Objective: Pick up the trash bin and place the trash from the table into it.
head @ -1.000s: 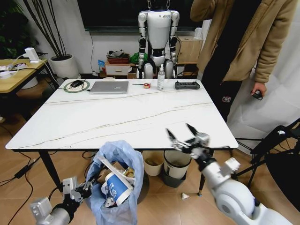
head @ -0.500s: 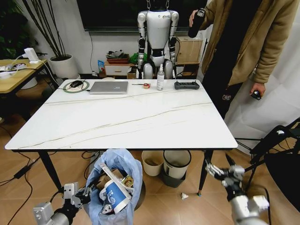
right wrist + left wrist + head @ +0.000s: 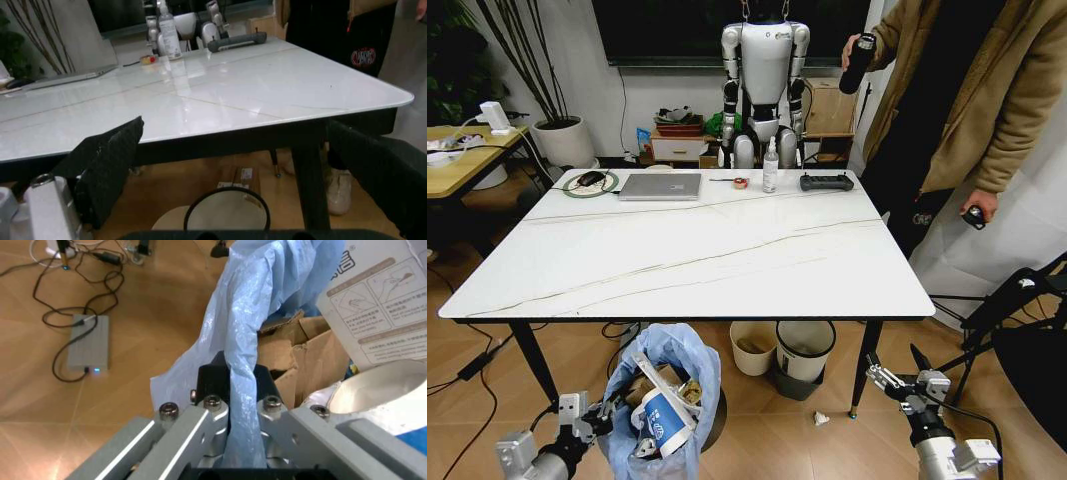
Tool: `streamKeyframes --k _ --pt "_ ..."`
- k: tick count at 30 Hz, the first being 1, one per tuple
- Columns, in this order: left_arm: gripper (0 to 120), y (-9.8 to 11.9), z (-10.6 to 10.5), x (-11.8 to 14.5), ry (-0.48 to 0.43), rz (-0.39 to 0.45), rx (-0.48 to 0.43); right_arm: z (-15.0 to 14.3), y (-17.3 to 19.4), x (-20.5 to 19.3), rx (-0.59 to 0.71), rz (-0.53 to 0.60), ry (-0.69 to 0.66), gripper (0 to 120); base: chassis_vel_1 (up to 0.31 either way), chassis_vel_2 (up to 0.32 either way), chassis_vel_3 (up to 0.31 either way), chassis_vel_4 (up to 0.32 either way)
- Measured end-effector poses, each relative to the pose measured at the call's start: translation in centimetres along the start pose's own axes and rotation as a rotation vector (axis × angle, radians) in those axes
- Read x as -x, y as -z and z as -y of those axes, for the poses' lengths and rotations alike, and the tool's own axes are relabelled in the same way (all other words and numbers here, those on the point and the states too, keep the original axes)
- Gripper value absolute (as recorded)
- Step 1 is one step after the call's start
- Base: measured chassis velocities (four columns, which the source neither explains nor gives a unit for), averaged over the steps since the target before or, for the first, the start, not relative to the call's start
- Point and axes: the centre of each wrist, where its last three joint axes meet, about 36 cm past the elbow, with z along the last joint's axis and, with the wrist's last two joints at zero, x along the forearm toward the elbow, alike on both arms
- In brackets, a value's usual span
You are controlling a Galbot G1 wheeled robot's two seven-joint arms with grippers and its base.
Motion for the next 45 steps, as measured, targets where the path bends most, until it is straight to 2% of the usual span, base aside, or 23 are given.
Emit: streamKeyframes --k 10,16,23,32,38,41,45 --pt "0 -2.5 0.0 1.8 0.007 -0.008 -0.038 -0.1 0.1 0.1 0.001 0.0 0.003 100 0.0 0.0 0.0 0.0" --pt "0 -3.1 -0.2 2.1 0.023 -0.005 -0.052 -0.1 0.1 0.1 0.002 0.0 0.003 100 0.0 0.0 0.0 0.0" --pt "0 -4.3 -1.3 2.3 0.085 0.004 -0.093 -0.1 0.1 0.1 0.003 0.0 0.004 100 0.0 0.0 0.0 0.0" --pt "0 -4.8 -2.2 3.1 0.101 0.011 -0.107 -0.1 0.1 0.2 0.003 0.0 0.004 100 0.0 0.0 0.0 0.0" --pt "0 -5.4 -4.1 4.5 0.132 0.01 -0.119 -0.1 0.1 0.2 0.003 0.0 0.004 100 0.0 0.0 0.0 0.0" --pt "0 -6.7 -5.7 5.9 0.163 -0.019 -0.142 -0.1 0.1 0.2 0.004 0.0 0.004 100 0.0 0.0 0.0 0.0" --pt "0 -7.3 -6.1 6.6 0.168 -0.032 -0.149 -0.1 0.1 0.2 0.004 0.0 0.004 100 0.0 0.0 0.0 0.0"
